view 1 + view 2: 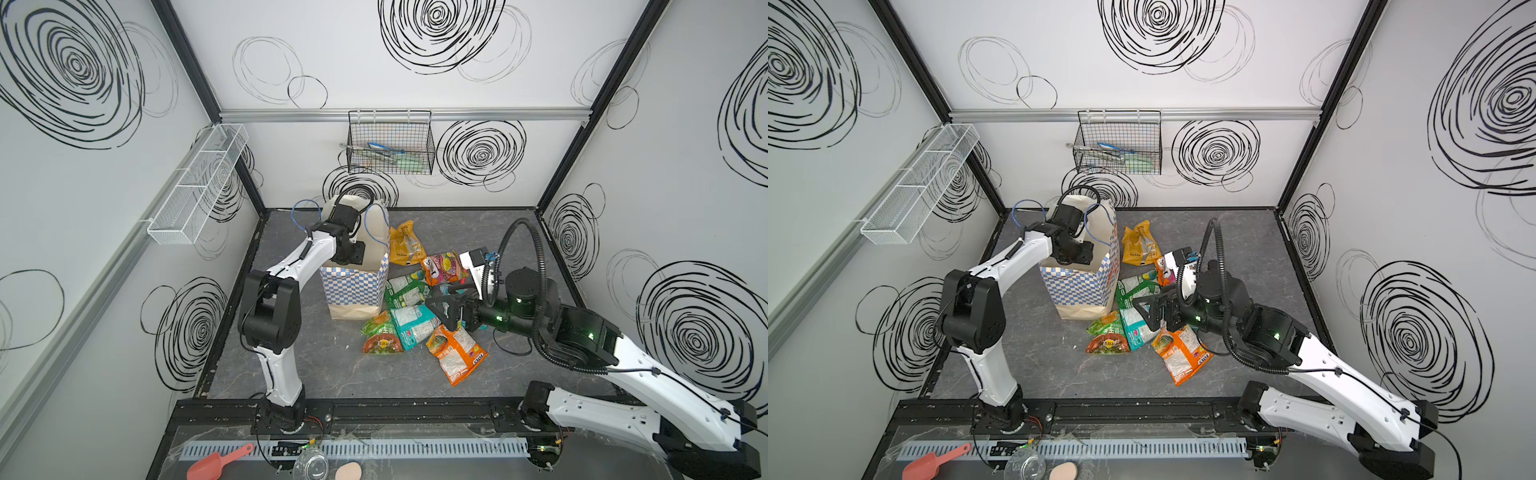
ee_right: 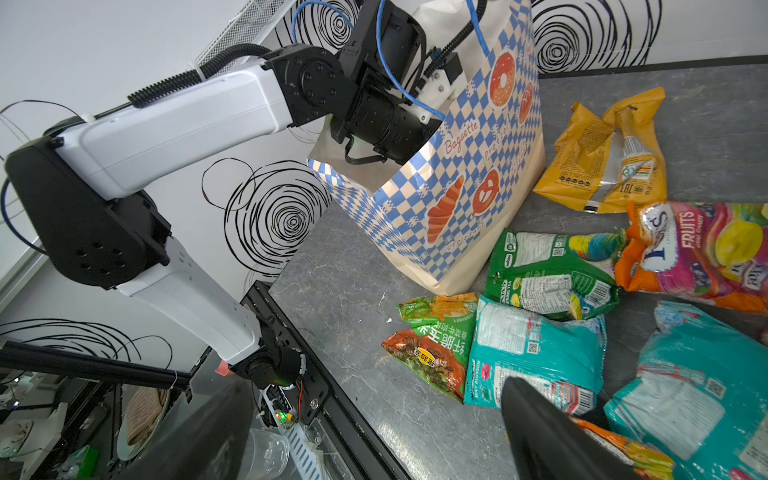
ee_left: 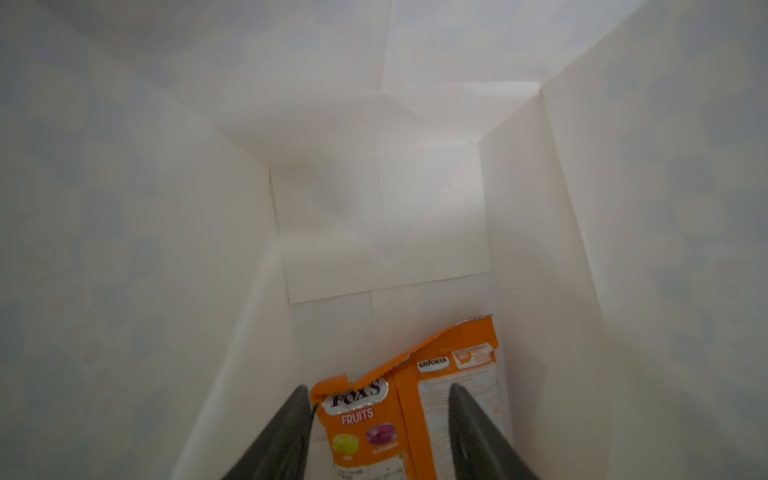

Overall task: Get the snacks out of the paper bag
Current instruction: 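Lower the left gripper into the bag toward the last orange Fox's packet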

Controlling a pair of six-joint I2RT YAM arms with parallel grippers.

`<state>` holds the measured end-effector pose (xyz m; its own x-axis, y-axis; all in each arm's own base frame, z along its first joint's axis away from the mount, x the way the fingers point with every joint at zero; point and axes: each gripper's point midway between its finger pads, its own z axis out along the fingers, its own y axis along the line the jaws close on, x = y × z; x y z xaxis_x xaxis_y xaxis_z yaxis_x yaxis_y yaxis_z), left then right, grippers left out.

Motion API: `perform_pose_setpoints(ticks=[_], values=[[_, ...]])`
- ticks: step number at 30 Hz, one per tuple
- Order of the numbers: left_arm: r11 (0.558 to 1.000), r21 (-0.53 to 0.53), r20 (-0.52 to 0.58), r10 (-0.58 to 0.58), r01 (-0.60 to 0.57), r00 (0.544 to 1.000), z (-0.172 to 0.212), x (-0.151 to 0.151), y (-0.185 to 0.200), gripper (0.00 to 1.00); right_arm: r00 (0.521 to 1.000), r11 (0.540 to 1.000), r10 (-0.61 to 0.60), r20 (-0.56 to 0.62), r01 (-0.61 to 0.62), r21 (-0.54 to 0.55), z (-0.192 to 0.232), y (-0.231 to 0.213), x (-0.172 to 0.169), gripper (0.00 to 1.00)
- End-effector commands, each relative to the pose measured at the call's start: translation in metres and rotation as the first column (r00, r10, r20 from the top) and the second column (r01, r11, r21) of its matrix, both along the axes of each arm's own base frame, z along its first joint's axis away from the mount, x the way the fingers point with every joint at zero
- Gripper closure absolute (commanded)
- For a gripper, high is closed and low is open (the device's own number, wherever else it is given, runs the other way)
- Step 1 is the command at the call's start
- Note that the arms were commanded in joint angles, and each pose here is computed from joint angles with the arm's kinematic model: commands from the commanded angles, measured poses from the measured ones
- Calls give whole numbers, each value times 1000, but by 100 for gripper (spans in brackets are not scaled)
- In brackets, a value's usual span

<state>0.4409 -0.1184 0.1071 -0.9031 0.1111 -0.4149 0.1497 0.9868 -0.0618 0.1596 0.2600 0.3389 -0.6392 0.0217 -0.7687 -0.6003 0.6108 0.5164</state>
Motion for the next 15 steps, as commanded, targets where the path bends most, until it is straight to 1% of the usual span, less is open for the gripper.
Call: perform_pose_setpoints(ticks=[1, 6, 10, 12, 15], values=[[1000, -7, -30, -8, 7, 1000, -15, 0, -2, 42, 1000, 1000, -11, 9, 11, 21, 3, -1, 0, 3], [1000, 5, -104, -20, 21, 994, -34, -5, -4, 38, 1000, 1000, -12, 8, 12, 21, 3, -2, -1, 3], [1000, 8, -107, -25, 26, 994, -39, -8, -6, 36, 1000, 1000, -10, 9, 9, 24, 2, -1, -1, 3], [999, 14, -124, -29, 31, 992, -44, -10, -6, 32, 1000, 1000, -7, 7, 7, 24, 1, 0, -1, 3], [998, 44, -184, -41, 50, 982, -58, -19, -3, 24, 1000, 1000, -8, 5, 8, 22, 1, 0, -1, 3]])
